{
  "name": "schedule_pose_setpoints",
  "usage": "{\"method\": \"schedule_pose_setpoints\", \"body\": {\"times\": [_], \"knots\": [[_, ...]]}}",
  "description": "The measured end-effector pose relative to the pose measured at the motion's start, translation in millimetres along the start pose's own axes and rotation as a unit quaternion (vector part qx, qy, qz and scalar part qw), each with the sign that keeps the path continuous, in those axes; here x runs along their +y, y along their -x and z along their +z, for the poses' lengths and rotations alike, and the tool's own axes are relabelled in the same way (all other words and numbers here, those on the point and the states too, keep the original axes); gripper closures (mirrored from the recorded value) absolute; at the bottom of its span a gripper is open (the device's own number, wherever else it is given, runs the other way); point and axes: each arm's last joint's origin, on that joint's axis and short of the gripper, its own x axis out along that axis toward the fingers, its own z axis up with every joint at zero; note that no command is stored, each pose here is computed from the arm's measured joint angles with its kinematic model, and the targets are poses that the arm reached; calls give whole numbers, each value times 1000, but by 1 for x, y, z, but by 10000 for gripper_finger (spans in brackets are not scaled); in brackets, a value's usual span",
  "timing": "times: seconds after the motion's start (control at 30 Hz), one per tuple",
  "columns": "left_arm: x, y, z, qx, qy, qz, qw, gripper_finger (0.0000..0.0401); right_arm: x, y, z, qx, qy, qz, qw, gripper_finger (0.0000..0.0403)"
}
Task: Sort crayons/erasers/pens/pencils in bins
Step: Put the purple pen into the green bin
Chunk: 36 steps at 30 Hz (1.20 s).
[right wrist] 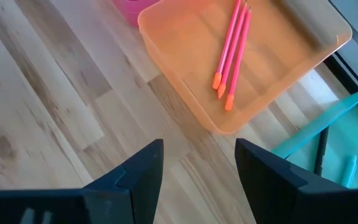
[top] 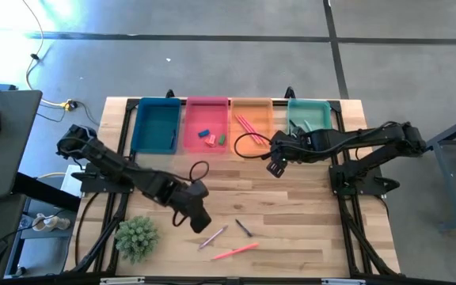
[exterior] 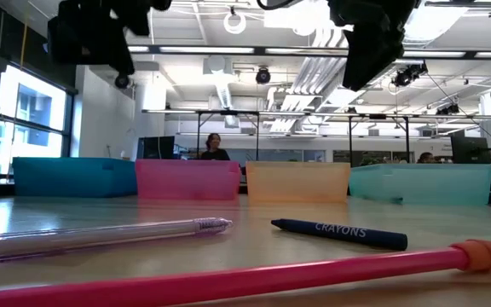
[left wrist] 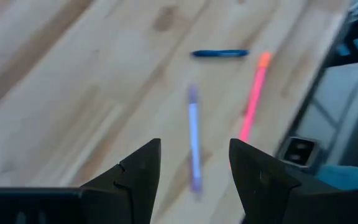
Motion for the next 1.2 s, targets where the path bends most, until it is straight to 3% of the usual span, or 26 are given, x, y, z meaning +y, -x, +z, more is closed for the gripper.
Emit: {"method": "schedule_pose_setpoints", "body": {"times": [0.47, 1.0, 1.2], "knots": [[-39, 35, 19, -84, -15, -73, 994, 233, -1, 0, -3, 14, 17, -5, 1000, 210], [-48, 40, 21, -65, -10, -93, 993, 280, -2, 0, -3, 17, 25, -7, 1000, 210], [-64, 64, 32, -98, -29, -126, 987, 295, -2, 0, -3, 16, 25, -7, 1000, 210]]}}
